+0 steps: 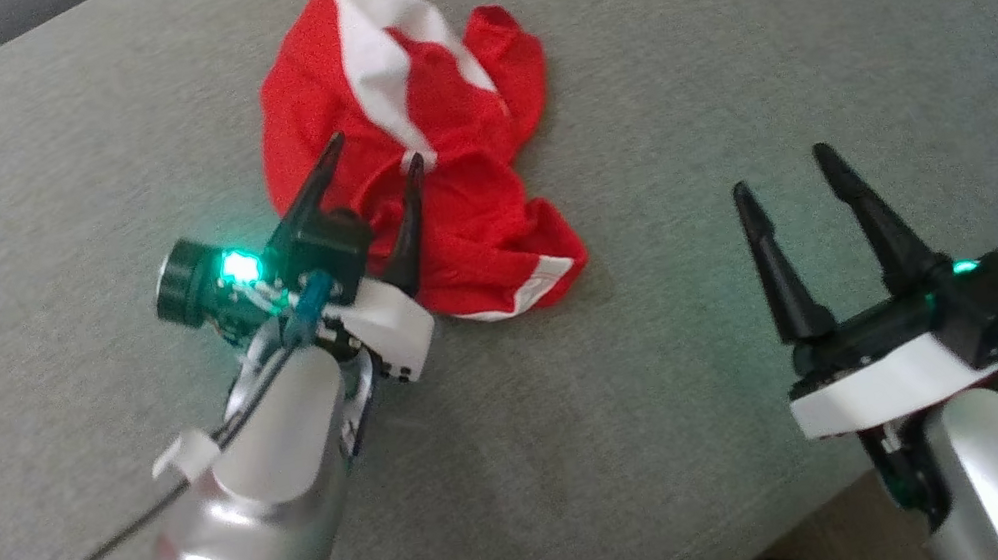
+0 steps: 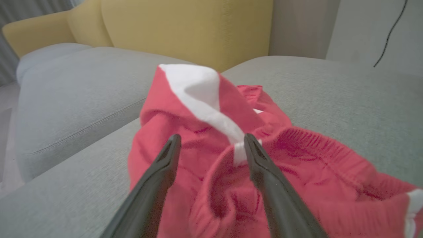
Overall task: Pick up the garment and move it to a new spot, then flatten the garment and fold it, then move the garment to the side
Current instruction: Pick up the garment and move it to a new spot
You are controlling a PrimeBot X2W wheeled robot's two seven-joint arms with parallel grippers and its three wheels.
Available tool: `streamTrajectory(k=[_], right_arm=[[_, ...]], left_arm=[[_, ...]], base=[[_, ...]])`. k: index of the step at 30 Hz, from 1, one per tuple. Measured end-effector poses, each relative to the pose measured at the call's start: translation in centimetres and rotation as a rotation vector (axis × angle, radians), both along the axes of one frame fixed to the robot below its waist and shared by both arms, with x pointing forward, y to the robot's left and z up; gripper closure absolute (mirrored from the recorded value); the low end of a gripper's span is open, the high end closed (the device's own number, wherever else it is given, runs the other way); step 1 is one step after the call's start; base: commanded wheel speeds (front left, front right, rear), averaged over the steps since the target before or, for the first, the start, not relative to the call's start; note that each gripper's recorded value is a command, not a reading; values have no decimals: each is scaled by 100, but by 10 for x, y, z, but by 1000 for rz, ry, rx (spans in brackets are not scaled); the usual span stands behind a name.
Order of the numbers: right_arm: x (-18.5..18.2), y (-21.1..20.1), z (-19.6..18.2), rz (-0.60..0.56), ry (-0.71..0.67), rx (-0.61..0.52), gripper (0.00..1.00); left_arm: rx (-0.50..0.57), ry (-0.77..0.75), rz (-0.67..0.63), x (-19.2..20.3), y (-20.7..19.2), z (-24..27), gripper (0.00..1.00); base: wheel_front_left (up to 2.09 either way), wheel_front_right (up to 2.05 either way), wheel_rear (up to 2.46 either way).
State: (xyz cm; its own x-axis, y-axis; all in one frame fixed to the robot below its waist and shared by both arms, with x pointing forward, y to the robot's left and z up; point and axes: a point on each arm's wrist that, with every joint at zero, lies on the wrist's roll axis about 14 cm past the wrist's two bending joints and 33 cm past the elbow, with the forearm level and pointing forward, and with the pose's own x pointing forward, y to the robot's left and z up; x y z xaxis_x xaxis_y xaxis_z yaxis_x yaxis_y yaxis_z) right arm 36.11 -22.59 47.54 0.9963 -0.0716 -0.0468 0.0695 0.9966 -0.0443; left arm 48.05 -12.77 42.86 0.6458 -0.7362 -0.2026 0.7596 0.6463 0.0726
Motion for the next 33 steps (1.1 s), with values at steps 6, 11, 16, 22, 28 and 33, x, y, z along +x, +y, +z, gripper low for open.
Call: streamTrajectory(k=[6,11,16,22,28,33], right_arm=[[6,-2,-5,-4,2,15,0],[-7,7,-10,15,14,26,0],[-14,25,-6,68,-2,30,0],[-32,44,0,123,-24,41,0],[-39,55,6,159,-48,35,0],[-43,61,7,175,-52,37,0]], left_arm=[[-100,-7,172,-7,37,10,0],[-213,-29,330,-36,81,36,0],[-254,-96,481,-61,134,59,0],[-269,-175,602,-106,183,81,0],[-245,-159,715,-135,216,70,0],[-243,-144,758,-147,228,66,0]], base=[[0,0,0],[0,0,0],[0,0,0],[0,0,0],[0,0,0],[0,0,0]])
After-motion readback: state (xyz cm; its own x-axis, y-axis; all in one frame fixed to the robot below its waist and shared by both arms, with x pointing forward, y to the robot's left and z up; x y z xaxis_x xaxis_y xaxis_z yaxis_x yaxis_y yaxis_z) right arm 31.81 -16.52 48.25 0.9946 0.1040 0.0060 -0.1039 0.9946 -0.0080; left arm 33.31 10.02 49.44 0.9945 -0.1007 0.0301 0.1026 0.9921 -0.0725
